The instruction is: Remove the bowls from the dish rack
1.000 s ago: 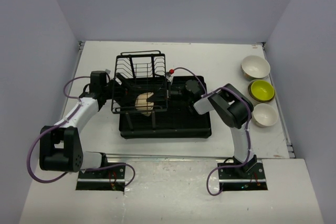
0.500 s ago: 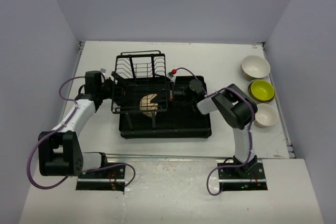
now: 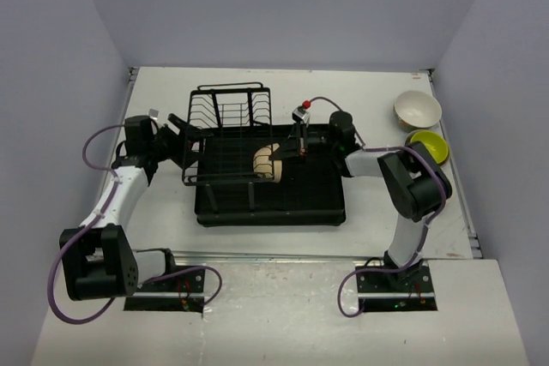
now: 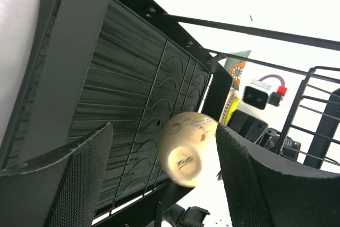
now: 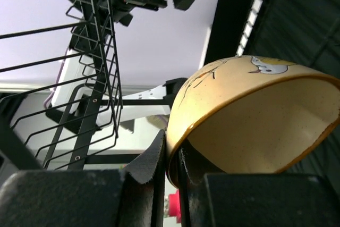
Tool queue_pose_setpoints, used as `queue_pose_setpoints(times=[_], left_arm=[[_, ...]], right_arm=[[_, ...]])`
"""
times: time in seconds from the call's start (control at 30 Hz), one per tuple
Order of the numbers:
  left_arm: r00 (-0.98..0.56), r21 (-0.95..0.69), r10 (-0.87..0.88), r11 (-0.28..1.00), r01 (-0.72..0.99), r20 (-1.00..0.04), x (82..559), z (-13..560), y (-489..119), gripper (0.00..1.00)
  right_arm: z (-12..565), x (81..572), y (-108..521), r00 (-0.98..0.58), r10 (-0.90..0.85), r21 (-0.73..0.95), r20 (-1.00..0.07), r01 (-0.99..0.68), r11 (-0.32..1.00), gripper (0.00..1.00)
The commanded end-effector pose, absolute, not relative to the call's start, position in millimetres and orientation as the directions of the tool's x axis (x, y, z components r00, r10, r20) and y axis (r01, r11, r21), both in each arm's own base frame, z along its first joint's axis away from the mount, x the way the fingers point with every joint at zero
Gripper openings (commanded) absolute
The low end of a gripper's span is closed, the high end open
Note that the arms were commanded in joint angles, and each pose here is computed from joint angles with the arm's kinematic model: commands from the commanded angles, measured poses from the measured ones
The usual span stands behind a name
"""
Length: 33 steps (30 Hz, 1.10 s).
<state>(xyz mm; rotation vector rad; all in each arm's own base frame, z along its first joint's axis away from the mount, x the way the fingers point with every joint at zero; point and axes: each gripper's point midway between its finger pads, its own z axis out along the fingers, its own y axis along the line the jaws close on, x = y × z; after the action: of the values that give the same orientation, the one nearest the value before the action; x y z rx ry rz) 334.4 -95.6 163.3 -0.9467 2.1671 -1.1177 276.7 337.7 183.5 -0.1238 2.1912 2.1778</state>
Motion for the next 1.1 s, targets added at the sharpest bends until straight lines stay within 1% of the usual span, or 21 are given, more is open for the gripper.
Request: queue_pose_setpoints(times=[0.0,0.07,0.1,0.13,0.17,0.23,0.27,0.33,0.37,0.5,0.53,0.57,0.6,0.67,0.7,0.73,0.77,0.87,0.93,0.97,1.07], left_arm=[[-0.611,-0.857,-0.769,0.432,-0.282,-0.187,337,184,-88,0.79],[-0.598,-0.857,-0.777,0.433,-0.28,-0.197,339,187,-84,0.79],[-0.596,-0.858,-0.777,0.435,-0.274,-0.203,340,190,-83,0.79],[-0.591,-0.858,-0.78,0.434,-0.275,-0.205,342,191,-81,0.79],[-0.585,-0.859,-0.784,0.433,-0.274,-0.208,343,194,-79,0.79],[-0.573,-0.861,-0.792,0.428,-0.275,-0.211,345,197,-75,0.79],[-0.566,-0.861,-0.796,0.428,-0.274,-0.215,347,199,-73,0.79],[-0.558,-0.855,-0.798,0.437,-0.278,-0.226,348,201,-69,0.79],[-0.548,-0.851,-0.802,0.445,-0.278,-0.24,350,205,-65,0.79],[-0.524,-0.813,-0.802,0.492,-0.31,-0.286,351,208,-47,0.79],[-0.507,-0.807,-0.808,0.498,-0.318,-0.299,352,210,-40,0.79],[-0.492,-0.796,-0.808,0.514,-0.319,-0.324,353,214,-33,0.79],[-0.486,-0.79,-0.811,0.515,-0.332,-0.325,352,214,-30,0.79],[-0.464,-0.771,-0.823,0.517,-0.372,-0.328,350,211,-18,0.79],[-0.455,-0.765,-0.828,0.515,-0.386,-0.328,349,210,-16,0.79],[-0.447,-0.761,-0.832,0.514,-0.397,-0.328,349,209,-13,0.79],[-0.437,-0.754,-0.838,0.511,-0.412,-0.328,348,206,-11,0.79],[-0.43,-0.747,-0.842,0.508,-0.429,-0.326,346,200,-9,0.79],[-0.434,-0.742,-0.844,0.504,-0.442,-0.315,343,193,-10,0.79],[-0.435,-0.743,-0.845,0.502,-0.443,-0.312,343,192,-10,0.78],[-0.436,-0.741,-0.847,0.499,-0.451,-0.305,341,188,-10,0.79]], right_arm=[[202,282,321,-0.963,-0.059,0.964,-0.262,-0.264,0.036,0.0],[209,286,318,-0.952,-0.06,0.951,-0.3,-0.304,0.062,0.0],[204,286,316,-0.966,-0.068,0.961,-0.251,-0.257,0.103,0.0],[210,292,316,-0.945,-0.069,0.939,-0.32,-0.326,0.109,0.0],[209,291,313,-0.955,-0.076,0.946,-0.285,-0.293,0.137,0.0],[221,300,310,-0.933,-0.072,0.922,-0.351,-0.358,0.143,0.0],[224,298,307,-0.939,-0.075,0.925,-0.335,-0.343,0.165,0.0],[237,312,303,-0.907,-0.058,0.883,-0.418,-0.42,0.211,0.0],[238,316,295,-0.915,-0.045,0.886,-0.4,-0.399,0.238,0.0],[266,344,272,-0.886,0.03,0.848,-0.462,-0.432,0.307,0.0],[265,356,262,-0.87,0.051,0.823,-0.491,-0.444,0.355,0.0],[262,358,256,-0.886,0.057,0.825,-0.461,-0.404,0.395,0.0],[272,370,251,-0.86,0.066,0.796,-0.506,-0.436,0.42,0.0],[266,386,232,-0.856,0.108,0.749,-0.505,-0.373,0.547,0.0],[280,403,224,-0.81,0.11,0.681,-0.576,-0.402,0.612,0.0],[276,405,214,-0.815,0.114,0.645,-0.568,-0.355,0.676,0.0],[283,426,193,-0.764,0.155,0.551,-0.626,-0.293,0.782,0.0],[281,445,144,-0.7,0.197,0.371,-0.686,-0.104,0.923,0.0],[278,446,121,-0.68,0.196,0.285,-0.706,-0.02,0.958,0.0],[271,449,95,-0.658,0.199,0.188,-0.727,0.089,0.978,0.0],[252,438,49,-0.65,0.183,0.025,-0.738,0.245,0.969,0.0]])
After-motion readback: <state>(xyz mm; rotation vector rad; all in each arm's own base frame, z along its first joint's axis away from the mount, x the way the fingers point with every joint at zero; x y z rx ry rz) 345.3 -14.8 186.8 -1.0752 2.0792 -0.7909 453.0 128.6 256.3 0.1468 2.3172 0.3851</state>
